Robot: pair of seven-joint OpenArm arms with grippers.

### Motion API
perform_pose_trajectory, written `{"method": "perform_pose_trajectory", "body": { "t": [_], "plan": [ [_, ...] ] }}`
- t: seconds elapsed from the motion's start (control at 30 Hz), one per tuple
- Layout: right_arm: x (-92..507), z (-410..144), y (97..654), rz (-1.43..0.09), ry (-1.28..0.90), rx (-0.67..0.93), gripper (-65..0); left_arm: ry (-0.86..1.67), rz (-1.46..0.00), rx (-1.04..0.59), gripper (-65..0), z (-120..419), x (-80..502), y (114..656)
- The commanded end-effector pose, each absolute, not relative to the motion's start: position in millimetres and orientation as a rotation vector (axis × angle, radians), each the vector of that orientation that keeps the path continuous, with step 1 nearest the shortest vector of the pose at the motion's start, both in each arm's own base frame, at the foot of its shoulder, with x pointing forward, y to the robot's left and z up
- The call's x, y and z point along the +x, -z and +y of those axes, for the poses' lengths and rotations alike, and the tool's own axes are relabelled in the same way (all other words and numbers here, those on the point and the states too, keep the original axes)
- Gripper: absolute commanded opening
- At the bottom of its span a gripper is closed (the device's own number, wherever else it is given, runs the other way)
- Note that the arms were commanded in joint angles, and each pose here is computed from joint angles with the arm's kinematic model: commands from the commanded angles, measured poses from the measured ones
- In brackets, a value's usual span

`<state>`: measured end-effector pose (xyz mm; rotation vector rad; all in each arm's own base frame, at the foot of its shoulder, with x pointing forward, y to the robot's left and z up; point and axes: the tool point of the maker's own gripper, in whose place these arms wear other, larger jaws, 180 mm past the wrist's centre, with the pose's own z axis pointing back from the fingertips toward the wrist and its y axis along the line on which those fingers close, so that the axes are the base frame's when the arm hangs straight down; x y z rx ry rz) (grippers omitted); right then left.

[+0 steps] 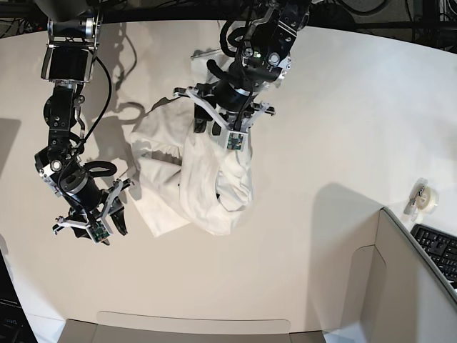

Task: Layout the t-shirt on the table in an organized manner, then fold the t-shirt properly
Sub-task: 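Lower both grippers onto the crumpled shirt and grasp its fabric, then pull the shirt apart with both grippers to spread it flat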

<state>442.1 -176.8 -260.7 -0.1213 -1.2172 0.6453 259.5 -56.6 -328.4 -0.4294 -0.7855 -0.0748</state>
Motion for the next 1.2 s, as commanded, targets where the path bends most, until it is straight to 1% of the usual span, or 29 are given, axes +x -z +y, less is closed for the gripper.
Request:
{"method": "perform_pose_trajectory", "body": {
  "t": [0.0, 0.17, 0.33, 0.37, 0.4, 0.47, 0.5, 0.6, 0.63, 0.77, 0.97, 1.17],
  "plan": [
    [448.7, -177.2, 236.8, -1.288, -0.657, -0.13, -40.6, 0.064, -0.832, -0.463, -43.9, -64.9, 266.9, 313.0],
    [448.1, -175.1, 239.0, -1.285, -0.654, -0.122, -40.6, 0.062, -0.791, -0.454, -43.9, -68.6, 264.1, 327.8],
    [447.8, -174.8, 240.8, -1.282, -0.652, -0.119, -40.6, 0.066, -0.786, -0.429, -44.4, -69.5, 265.4, 347.8],
    [447.8, -174.8, 240.8, -1.282, -0.652, -0.119, -40.6, 0.069, -0.784, -0.425, -46.0, -69.8, 265.1, 351.7],
    [447.8, -174.8, 240.8, -1.282, -0.652, -0.119, -40.6, 0.069, -0.782, -0.422, -49.0, -69.8, 264.9, 354.5],
    [447.9, -174.9, 241.4, -1.28, -0.652, -0.119, -40.6, 0.07, -0.777, -0.416, -60.8, -68.4, 264.6, 357.5],
    [447.9, -174.4, 241.5, -1.281, -0.651, -0.117, -40.6, 0.07, -0.776, -0.414, -65.0, -67.5, 264.6, 357.7],
    [448.5, -168.6, 248.7, -1.274, -0.641, -0.09, -40.6, 0.092, -0.795, -0.392, -64.2, -56.3, 265.7, 354.1],
    [448.9, -166.8, 251.9, -1.276, -0.636, -0.077, -40.6, 0.099, -0.813, -0.384, -64.9, -50.8, 267.2, 349.7],
    [452.9, -150.5, 269.0, -1.259, -0.66, -0.017, -40.6, 0.152, -0.871, -0.322, -65.0, -19.0, 269.7, 335.8],
    [461.9, -105.6, 290.6, -1.214, -0.784, 0.067, -40.6, 0.23, -0.781, -0.225, -65.0, 18.0, 248.7, 349.4],
    [467.7, -64.0, 283.3, -1.251, -0.907, 0.129, -40.6, 0.3, -0.693, -0.123, -65.0, 57.4, 219.4, 376.2]
  ]
}}
